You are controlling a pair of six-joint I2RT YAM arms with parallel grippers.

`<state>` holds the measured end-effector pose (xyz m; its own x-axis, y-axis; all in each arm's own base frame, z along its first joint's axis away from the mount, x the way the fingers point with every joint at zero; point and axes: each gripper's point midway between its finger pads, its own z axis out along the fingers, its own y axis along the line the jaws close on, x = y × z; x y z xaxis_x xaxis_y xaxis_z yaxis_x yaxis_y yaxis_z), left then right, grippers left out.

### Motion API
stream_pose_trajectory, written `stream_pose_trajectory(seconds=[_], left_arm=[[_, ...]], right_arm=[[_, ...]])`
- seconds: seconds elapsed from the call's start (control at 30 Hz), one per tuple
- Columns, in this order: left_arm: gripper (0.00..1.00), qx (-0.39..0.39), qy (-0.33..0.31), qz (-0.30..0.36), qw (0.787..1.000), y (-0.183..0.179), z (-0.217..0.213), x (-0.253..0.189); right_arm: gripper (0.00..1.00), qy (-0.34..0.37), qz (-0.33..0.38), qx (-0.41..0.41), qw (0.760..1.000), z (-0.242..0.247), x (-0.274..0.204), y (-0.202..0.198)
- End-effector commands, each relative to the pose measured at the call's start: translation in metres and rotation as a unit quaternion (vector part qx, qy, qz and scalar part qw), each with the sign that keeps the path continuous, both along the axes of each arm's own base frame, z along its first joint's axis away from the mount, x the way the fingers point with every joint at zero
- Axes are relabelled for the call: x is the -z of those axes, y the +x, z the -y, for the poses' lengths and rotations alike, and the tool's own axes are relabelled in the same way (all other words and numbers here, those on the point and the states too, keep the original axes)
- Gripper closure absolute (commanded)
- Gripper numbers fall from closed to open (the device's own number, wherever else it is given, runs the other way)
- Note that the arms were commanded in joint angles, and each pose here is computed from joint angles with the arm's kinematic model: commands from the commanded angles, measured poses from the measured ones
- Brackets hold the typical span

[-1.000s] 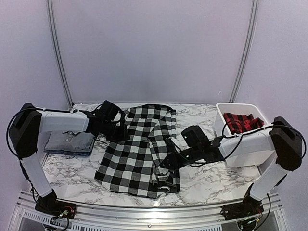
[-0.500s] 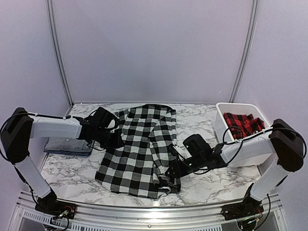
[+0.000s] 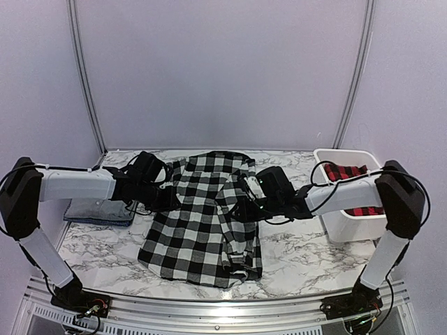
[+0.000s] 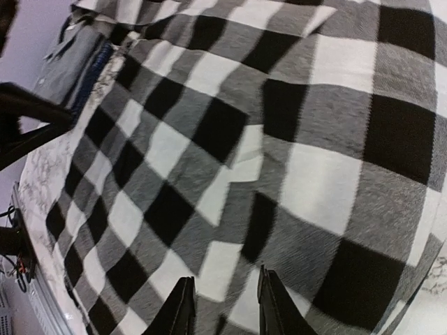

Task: Fold and stack the long sleeve shirts
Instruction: Move the right arm to the center of the board with the 1/3-folded shirt.

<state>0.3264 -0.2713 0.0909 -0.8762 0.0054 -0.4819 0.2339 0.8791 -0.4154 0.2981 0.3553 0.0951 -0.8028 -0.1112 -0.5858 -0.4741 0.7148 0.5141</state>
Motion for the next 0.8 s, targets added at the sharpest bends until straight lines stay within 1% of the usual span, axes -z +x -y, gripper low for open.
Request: stream_pose_trajectory(seconds=[0.0,0.2,0.27,0.43,0.6,0.7,0.77], left_arm=[[0.82,0.005,-0.001,0.020,1.000,0.006,0.002,-0.019],[0.81,0.010,0.007,0.016,1.000,0.004,0.001,-0.014],[0.78,0.016,0.009,0.014,1.000,0.002,0.001,-0.011],[0.77,0.021,0.003,0.005,1.000,0.003,0.007,-0.008],[0.77,0.026,0.002,0.004,1.000,0.004,0.016,-0.008],[0.77,0.029,0.006,-0.001,1.000,0.001,0.016,-0.003],[0.77,0.025,0.013,0.001,1.000,0.002,0.013,-0.001]], right_arm=[[0.74,0.026,-0.025,0.033,0.999,0.003,0.025,0.036],[0.75,-0.007,-0.066,0.055,0.996,0.025,0.069,0.040],[0.75,-0.023,-0.070,0.068,0.995,0.040,0.078,0.042],[0.75,-0.059,-0.078,0.092,0.991,0.085,0.092,0.051],[0.74,-0.093,-0.072,0.106,0.987,0.120,0.095,0.069],[0.72,-0.105,-0.067,0.098,0.987,0.123,0.088,0.076],[0.71,-0.101,-0.061,0.089,0.989,0.118,0.077,0.079]])
